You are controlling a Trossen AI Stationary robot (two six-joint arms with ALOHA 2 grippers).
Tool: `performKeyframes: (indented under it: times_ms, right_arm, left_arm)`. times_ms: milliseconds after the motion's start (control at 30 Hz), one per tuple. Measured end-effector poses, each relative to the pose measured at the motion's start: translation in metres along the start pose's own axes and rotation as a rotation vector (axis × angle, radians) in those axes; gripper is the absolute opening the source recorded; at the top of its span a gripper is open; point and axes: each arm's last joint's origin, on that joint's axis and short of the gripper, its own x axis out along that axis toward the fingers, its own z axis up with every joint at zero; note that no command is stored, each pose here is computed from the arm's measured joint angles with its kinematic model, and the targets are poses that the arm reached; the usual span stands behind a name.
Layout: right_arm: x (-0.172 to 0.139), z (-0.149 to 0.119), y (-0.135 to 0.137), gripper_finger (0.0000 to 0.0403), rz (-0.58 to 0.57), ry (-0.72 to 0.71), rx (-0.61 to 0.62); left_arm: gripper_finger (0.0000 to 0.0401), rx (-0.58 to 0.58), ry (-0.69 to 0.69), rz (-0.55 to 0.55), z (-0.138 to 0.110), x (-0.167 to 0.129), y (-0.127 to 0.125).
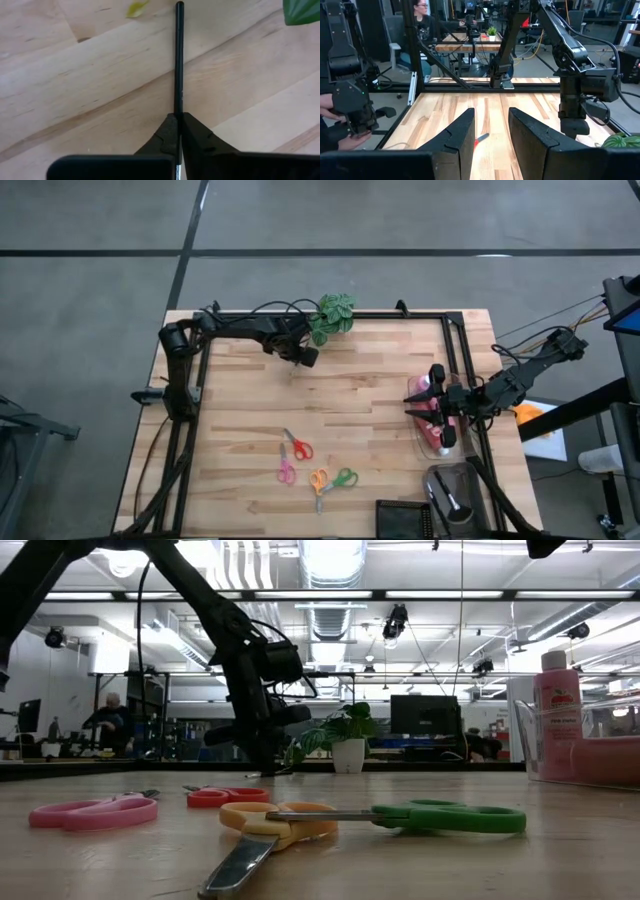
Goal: Pick & Place Paint Supplies
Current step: Put the black paint brush into the gray bin
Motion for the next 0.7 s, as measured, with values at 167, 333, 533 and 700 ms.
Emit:
performKeyframes:
  times_ms: [167,333,533,700]
  right_arm:
    - [0.000,0.000,0.000,0.0116,0.000,0.000,0.000]
    - [0.000,0.000,0.000,0.0116,0.000,-0.001,0.001]
    - [0.000,0.000,0.000,0.0116,0.000,0.000,0.000]
    - [0.000,0.000,0.000,0.0116,0.000,0.000,0.000]
  left_arm:
    - [0.0003,-0.008,-0.005,-0.019,0.001,-0.005,-0.001]
    - [0.0001,-0.007,-0.003,-0.083,0.000,-0.021,-0.004]
    - [0.0001,-0.027,-0.018,-0.190,0.001,-0.050,-0.008]
    - [0.0001,-0.034,-0.005,-0.292,-0.003,-0.070,-0.014]
